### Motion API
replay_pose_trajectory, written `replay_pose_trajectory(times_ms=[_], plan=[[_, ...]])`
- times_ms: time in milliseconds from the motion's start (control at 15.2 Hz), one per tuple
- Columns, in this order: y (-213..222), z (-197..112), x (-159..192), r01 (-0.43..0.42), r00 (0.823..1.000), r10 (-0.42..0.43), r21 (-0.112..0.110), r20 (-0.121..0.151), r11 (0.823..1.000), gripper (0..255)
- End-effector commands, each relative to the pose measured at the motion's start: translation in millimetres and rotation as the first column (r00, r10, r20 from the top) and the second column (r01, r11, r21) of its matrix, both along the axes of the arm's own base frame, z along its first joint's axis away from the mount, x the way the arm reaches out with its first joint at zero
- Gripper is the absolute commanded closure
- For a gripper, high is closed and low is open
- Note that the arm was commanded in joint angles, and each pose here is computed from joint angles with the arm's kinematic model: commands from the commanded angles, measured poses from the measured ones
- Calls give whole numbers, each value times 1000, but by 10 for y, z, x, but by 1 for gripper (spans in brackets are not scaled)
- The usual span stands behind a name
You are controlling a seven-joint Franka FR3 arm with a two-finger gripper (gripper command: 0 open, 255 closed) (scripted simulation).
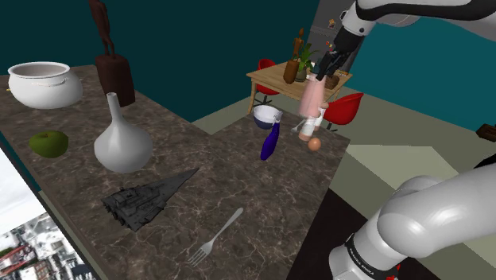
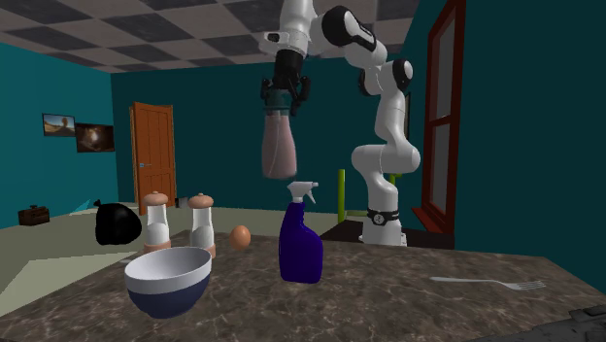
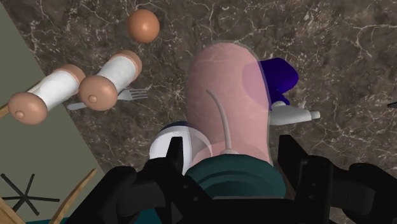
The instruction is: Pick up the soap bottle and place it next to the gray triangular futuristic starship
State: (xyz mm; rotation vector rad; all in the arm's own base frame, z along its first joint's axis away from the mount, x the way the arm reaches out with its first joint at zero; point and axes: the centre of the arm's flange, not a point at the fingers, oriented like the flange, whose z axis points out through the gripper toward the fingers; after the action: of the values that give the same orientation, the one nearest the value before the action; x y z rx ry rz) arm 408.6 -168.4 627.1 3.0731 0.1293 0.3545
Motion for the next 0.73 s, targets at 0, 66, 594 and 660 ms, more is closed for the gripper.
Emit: replay_pose_trajectory(times_ms=[0,66,594,660], plan=[[-1,113,-1,0,1000,0,0,0,1000,255],[-1,166,-1,0,1000,0,0,0,1000,255],[128,510,29,0,1000,0,0,0,1000,255],[256,511,59,0,1000,0,0,0,1000,255]])
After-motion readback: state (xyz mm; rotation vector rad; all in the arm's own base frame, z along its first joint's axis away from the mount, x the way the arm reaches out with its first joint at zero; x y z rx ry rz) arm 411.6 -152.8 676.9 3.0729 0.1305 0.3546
